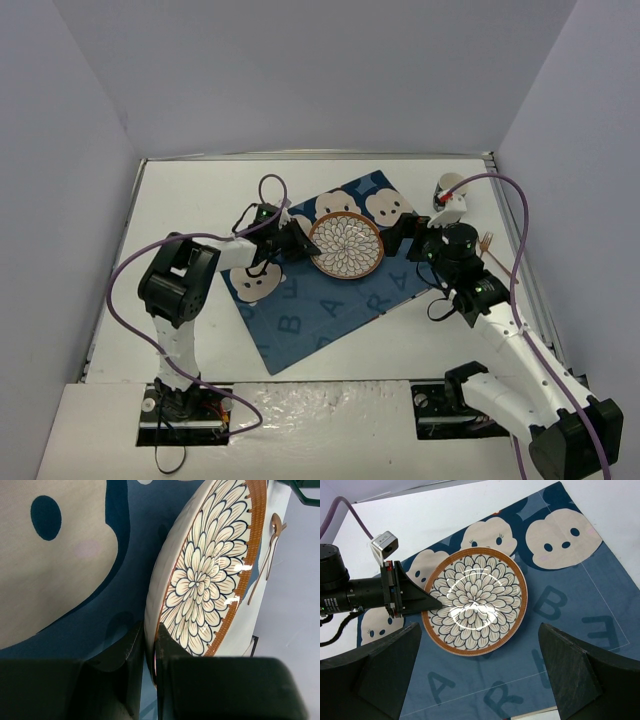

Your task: Set the dinner table for one person

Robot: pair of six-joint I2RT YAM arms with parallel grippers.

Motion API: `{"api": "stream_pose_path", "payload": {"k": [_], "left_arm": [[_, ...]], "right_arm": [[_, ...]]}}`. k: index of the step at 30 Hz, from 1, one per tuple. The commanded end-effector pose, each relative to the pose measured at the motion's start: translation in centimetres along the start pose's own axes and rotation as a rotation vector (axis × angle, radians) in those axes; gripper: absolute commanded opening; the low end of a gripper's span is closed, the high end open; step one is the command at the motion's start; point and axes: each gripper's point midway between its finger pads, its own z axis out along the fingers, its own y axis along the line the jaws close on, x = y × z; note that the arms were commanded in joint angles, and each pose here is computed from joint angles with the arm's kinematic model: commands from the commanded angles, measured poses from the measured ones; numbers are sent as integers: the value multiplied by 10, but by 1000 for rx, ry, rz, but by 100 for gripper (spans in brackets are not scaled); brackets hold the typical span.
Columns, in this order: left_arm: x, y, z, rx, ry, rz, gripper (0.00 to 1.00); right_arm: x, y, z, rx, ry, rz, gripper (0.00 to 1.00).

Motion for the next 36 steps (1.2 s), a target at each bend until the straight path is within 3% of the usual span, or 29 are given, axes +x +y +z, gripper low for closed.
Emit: {"api": "stream_pose_path", "payload": {"k": [1,10,13,15,18,26,31,36], "left_arm": [[-23,-79,-25,240,-67,98,0],[-16,-59,-21,170,-57,81,0],[-14,-50,-21,128,-51,69,7],[-12,-42,-20,93,-50,54,31],[-11,-38,-23,58,-53,50,54],[-16,-37,-56,-89,-71,109,97],[-29,-32,-115,-330,-111,260,97],[-50,-31,-186,-499,-197,422,97]], "right_arm": [[-28,8,0,-16,-82,-21,100],[-25,4,2,2,-78,-26,100],[-23,3,3,4,-74,-26,100],[-22,1,3,14,-73,-27,100],[-24,-2,3,30,-82,-34,100],[-46,-23,2,173,-123,-56,100],[-56,-59,3,377,-146,-109,99],[-61,-98,15,519,-61,-118,97]]}}
